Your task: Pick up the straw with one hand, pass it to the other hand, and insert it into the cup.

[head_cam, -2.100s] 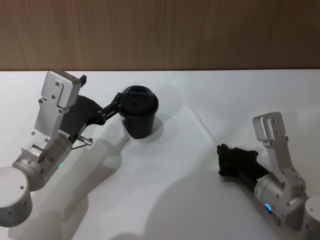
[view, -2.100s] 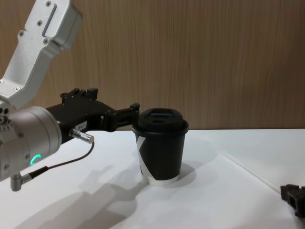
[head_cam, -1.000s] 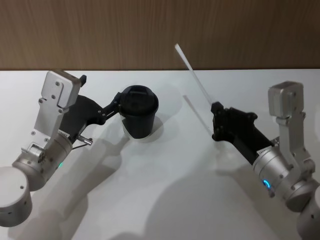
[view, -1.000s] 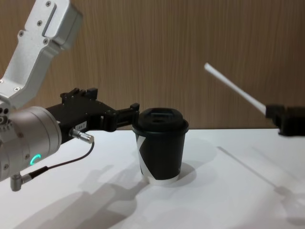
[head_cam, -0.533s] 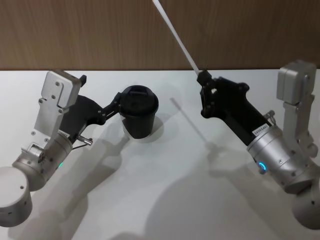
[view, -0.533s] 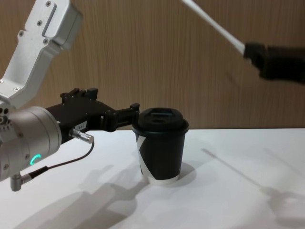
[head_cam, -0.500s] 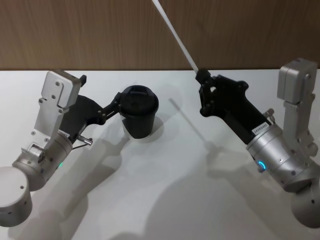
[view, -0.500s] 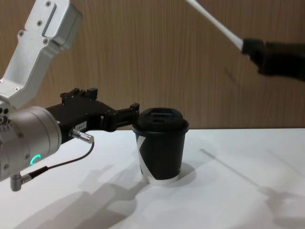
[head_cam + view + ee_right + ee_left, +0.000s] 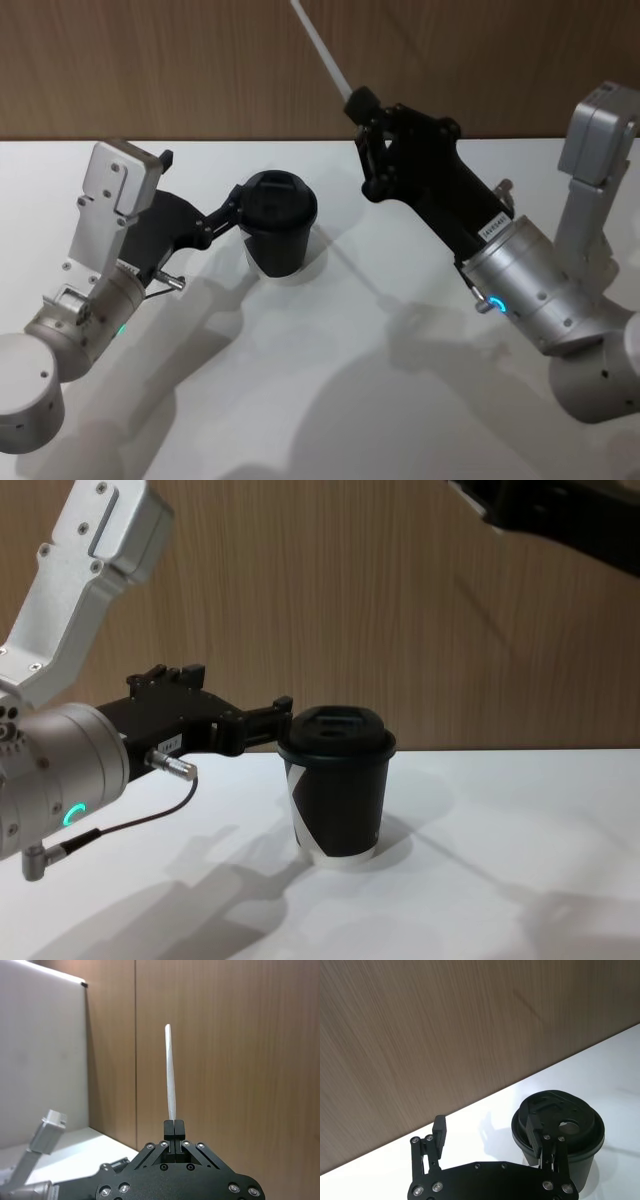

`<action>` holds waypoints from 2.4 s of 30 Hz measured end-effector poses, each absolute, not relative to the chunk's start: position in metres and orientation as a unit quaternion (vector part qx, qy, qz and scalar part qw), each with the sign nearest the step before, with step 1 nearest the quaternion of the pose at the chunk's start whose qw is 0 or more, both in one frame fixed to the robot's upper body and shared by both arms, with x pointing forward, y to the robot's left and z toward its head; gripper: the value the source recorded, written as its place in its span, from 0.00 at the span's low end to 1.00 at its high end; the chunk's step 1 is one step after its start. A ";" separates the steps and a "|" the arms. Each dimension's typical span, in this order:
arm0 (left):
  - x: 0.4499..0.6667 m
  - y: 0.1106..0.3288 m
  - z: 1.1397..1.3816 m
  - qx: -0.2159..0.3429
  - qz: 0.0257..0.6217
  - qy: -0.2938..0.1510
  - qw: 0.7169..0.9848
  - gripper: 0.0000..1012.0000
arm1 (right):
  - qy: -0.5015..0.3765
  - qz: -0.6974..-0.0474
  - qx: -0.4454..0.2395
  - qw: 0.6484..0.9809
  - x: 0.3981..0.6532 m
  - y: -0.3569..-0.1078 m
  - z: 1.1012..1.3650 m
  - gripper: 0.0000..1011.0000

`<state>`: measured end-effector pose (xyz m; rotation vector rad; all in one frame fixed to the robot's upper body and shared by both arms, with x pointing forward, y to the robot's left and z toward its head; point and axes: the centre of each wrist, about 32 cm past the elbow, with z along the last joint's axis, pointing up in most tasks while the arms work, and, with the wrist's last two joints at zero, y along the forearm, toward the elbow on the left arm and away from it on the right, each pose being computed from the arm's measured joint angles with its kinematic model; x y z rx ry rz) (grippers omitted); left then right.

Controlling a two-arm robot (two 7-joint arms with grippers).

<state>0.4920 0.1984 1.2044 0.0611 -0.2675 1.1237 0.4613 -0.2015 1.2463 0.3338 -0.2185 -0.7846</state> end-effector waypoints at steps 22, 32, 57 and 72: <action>0.492 0.198 1.204 0.029 0.531 -0.126 0.837 0.99 | -0.091 -0.342 0.185 0.917 0.471 -0.176 1.237 0.00; 0.492 0.201 1.207 0.018 0.523 -0.118 0.844 0.99 | -0.088 -0.338 0.185 0.919 0.472 -0.171 1.235 0.00; 0.496 0.230 1.234 -0.086 0.400 -0.067 0.910 0.99 | -0.085 -0.335 0.186 0.920 0.473 -0.168 1.232 0.00; 0.494 0.245 1.247 -0.135 0.340 -0.065 0.928 0.99 | -0.085 -0.334 0.185 0.920 0.473 -0.168 1.232 0.00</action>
